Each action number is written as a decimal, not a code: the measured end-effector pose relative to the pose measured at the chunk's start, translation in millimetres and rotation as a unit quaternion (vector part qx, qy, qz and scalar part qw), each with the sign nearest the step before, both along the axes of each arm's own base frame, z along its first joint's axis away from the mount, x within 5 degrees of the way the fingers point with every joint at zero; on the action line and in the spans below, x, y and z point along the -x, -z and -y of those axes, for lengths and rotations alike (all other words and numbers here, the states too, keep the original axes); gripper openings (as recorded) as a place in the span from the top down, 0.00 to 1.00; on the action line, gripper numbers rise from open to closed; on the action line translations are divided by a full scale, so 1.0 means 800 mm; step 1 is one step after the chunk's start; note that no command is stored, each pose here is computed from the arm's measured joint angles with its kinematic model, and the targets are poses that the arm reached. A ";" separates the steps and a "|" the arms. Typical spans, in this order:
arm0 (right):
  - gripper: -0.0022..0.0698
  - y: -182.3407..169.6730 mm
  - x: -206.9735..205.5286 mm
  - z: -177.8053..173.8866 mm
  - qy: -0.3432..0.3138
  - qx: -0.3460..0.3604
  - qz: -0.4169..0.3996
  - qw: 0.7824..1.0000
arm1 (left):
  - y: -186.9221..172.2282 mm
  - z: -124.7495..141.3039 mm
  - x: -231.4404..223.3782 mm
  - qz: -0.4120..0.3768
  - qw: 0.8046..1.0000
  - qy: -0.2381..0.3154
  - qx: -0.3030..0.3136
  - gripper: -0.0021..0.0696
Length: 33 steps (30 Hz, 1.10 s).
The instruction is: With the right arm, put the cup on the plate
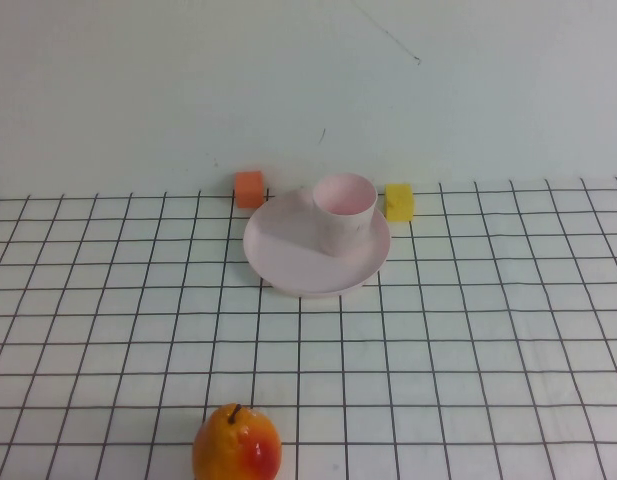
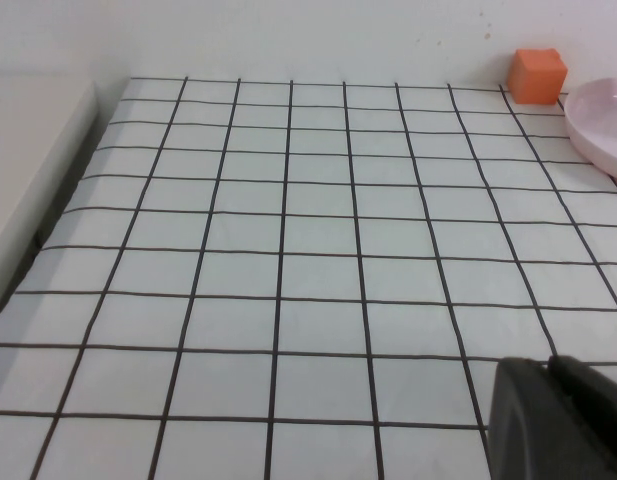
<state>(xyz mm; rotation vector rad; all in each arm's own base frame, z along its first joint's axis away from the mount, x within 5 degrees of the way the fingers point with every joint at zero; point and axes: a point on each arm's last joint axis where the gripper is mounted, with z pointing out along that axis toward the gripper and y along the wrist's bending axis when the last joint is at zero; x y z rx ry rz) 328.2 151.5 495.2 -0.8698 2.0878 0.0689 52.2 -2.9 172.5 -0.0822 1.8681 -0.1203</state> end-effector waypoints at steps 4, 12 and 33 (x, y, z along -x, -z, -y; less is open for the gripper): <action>0.97 0.032 0.014 0.024 0.044 0.080 -0.035 0.995 | 0.000 0.000 0.000 0.000 1.000 0.000 0.000 0.98; 0.97 0.091 0.087 0.070 0.087 0.104 -0.023 0.990 | 0.000 0.000 0.000 0.000 1.000 0.000 0.000 0.98; 0.97 0.154 0.281 0.114 0.101 -0.090 -0.200 0.970 | 0.000 0.000 0.000 0.000 1.000 0.000 0.000 0.98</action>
